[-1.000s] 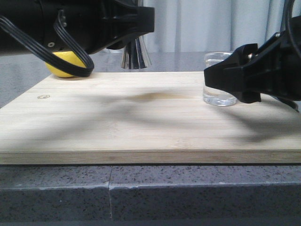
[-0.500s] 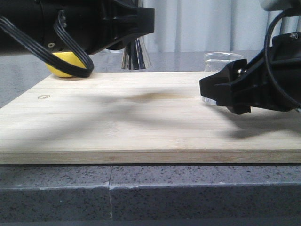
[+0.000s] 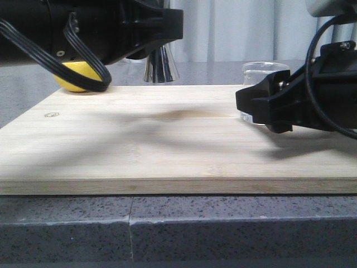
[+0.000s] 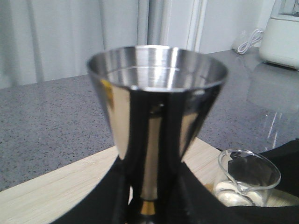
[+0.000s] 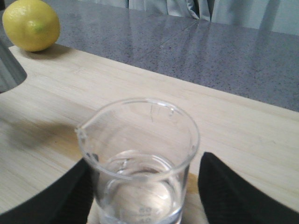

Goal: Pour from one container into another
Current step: 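Lift the beaker with the right gripper above the held jigger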

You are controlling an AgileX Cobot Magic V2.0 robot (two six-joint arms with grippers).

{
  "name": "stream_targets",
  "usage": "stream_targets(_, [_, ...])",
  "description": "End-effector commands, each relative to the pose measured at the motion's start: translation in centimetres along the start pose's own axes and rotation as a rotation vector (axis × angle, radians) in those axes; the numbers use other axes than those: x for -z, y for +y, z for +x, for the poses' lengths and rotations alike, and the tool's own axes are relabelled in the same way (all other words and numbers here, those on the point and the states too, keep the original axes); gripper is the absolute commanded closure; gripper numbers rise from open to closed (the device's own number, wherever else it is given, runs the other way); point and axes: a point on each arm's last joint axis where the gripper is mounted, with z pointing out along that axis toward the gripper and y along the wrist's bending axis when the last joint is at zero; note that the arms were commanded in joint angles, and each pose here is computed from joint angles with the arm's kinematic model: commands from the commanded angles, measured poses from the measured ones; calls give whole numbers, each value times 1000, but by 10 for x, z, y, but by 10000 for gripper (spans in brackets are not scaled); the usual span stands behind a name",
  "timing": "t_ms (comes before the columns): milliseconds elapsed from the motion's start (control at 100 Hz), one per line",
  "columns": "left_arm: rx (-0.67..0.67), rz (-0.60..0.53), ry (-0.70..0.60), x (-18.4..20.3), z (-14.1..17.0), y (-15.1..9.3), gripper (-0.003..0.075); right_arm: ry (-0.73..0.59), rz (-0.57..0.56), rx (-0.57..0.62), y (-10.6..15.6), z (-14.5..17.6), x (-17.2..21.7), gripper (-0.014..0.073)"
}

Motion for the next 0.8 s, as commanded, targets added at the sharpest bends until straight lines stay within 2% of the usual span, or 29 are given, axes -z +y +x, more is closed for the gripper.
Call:
stream_targets(0, [8,23,-159,2,-30,-5,739,-141,17,11,-3,-18,-3,171])
stream_targets(110, [8,23,-158,2,-30,-5,739,-140,16,11,-3,-17,-3,217])
stream_targets(230, [8,23,-158,2,-30,-5,739,-138,16,11,-3,-17,-3,331])
stream_targets(320, [8,23,-157,2,-30,-5,739,-138,16,11,-3,-17,-3,385])
stream_targets(790, [20,23,-136,2,-28,-5,739,-234,16,15,-3,-34,-3,399])
